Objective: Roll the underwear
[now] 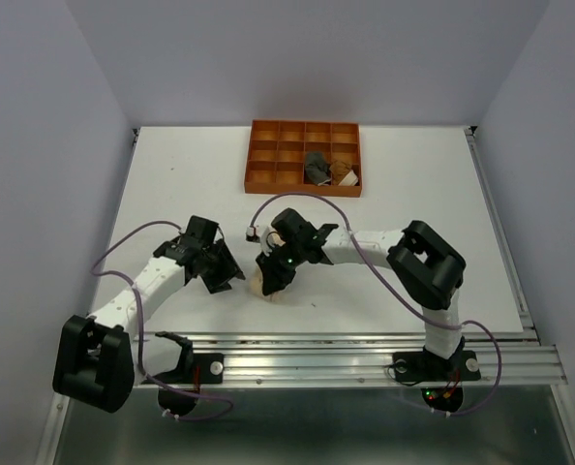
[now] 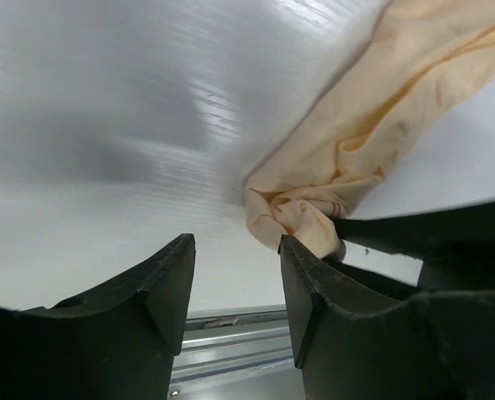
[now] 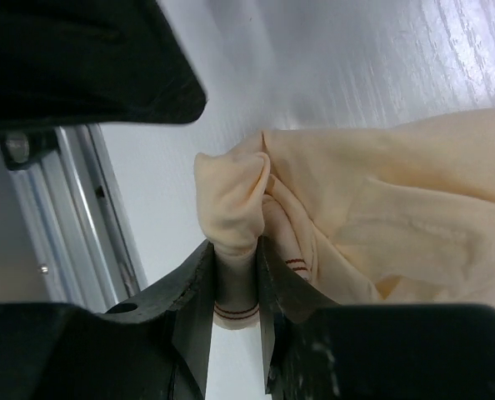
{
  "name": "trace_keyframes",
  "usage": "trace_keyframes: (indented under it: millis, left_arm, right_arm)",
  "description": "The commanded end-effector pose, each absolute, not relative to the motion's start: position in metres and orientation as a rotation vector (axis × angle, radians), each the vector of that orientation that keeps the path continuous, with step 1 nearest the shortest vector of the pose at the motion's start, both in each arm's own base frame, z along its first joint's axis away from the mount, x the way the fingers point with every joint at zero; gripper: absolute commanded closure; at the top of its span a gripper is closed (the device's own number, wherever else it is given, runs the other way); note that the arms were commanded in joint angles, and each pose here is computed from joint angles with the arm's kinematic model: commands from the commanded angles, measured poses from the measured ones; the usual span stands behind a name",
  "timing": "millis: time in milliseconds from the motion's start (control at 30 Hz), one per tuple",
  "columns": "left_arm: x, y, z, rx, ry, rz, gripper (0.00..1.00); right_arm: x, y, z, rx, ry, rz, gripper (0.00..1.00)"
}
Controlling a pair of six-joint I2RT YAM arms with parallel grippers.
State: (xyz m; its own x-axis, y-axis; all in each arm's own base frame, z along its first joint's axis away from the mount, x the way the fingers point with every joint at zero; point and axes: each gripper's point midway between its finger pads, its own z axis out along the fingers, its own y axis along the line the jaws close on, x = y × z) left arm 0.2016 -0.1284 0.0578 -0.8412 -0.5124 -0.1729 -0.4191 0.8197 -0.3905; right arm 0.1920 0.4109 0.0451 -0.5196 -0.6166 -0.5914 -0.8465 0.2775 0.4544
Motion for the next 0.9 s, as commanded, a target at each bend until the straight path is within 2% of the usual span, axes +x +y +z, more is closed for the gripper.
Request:
trace_keyframes:
  millis: [0, 400, 867]
  left_arm:
    - [0.209, -0.149, 0.073, -0.599, 2.629, -0.710, 0.43]
    - [0.203, -0.169, 0.059, -0.466, 2.632, -0.859, 0.40]
    - [0.199, -0.179, 0.041, -0.414, 2.653, -0.933, 0.40]
  right_arm:
    - [0.184, 0.405, 0.046, -1.213, 2.444, 1.395, 0.99]
    - [0.200, 0.388, 0.021, -1.003, 2.625, 1.564, 0.99]
    - [0.213, 0.381, -0.001, -0.896, 2.716, 1.509, 0.99]
